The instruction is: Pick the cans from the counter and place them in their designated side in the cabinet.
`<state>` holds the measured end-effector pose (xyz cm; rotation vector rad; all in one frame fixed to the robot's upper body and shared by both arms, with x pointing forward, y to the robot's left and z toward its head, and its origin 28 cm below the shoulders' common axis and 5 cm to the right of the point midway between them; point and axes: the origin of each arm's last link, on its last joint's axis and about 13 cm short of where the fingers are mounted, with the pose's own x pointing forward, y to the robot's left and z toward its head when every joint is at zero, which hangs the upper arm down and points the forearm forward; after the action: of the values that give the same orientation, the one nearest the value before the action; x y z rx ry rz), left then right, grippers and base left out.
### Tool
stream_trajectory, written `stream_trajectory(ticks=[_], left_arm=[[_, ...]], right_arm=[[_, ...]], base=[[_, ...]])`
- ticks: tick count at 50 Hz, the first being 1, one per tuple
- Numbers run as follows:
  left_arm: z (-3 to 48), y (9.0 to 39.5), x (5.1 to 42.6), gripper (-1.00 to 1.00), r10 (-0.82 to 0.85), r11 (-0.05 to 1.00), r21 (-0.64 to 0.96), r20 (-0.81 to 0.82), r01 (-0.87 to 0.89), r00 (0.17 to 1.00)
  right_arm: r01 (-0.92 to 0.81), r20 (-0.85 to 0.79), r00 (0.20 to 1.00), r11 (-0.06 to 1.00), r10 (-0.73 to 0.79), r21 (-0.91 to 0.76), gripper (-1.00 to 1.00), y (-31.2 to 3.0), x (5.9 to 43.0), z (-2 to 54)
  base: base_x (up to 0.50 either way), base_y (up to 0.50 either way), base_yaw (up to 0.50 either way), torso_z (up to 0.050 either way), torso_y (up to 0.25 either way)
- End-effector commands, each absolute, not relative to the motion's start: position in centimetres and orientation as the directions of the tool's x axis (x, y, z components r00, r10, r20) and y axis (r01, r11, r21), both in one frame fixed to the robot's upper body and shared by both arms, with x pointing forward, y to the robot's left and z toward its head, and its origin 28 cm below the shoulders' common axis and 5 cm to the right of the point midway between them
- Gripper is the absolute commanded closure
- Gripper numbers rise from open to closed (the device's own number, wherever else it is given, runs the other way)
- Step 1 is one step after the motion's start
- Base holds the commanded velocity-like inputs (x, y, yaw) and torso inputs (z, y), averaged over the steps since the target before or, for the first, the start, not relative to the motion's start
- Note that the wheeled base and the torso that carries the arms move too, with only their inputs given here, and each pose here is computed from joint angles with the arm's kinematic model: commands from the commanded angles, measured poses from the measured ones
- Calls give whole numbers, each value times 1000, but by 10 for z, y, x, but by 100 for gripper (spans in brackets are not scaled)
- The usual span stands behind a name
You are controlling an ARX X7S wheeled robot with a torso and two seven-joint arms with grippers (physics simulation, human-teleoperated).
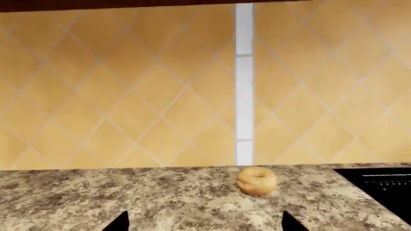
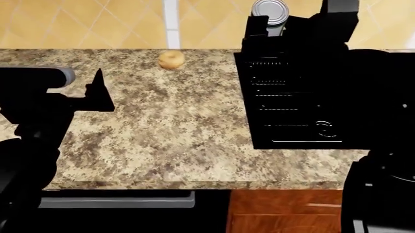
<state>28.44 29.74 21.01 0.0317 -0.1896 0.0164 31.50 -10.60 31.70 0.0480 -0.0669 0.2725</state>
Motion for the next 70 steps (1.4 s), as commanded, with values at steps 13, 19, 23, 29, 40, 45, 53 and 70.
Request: stream_trajectory(ticks=[13,19,23,29,40,45,53,70], left_arm=[[210,297,288,-100,14,999,29,194,-20,981],[210,298,289,-100,17,999,28,193,-23,981],[210,298,289,-100,20,999,29,195,-26,981],[212,299,291,-100,24,999,34,199,-31,980],[211,302,295,-100,44,998,42,209,-54,977],[213,305,295,-100,58,997,39,214,-68,975],[218,308,293,-100,70,997,27,225,-78,972],[223,309,292,-100,82,996,28,233,-91,969]], right_arm=[[-241,101,967,969,235,54,100,-107,323,320],[-252,101,964,966,245,58,100,-105,328,317],[-258,104,962,965,251,53,100,-105,326,321],[-235,115,966,972,230,32,100,-107,324,329],[-138,192,969,985,156,-108,100,-107,329,398],[-94,239,963,986,125,-137,100,-104,328,443],[-86,313,940,982,136,-169,100,-95,324,499],[-9,407,912,992,58,-122,100,-92,315,569]], base=[[-93,-500,0,0,0],[-44,-500,0,0,0],[0,-69,0,0,0],[0,0,0,0,0],[0,0,0,0,0],[0,0,0,0,0],[0,0,0,1,0],[0,0,0,0,0]])
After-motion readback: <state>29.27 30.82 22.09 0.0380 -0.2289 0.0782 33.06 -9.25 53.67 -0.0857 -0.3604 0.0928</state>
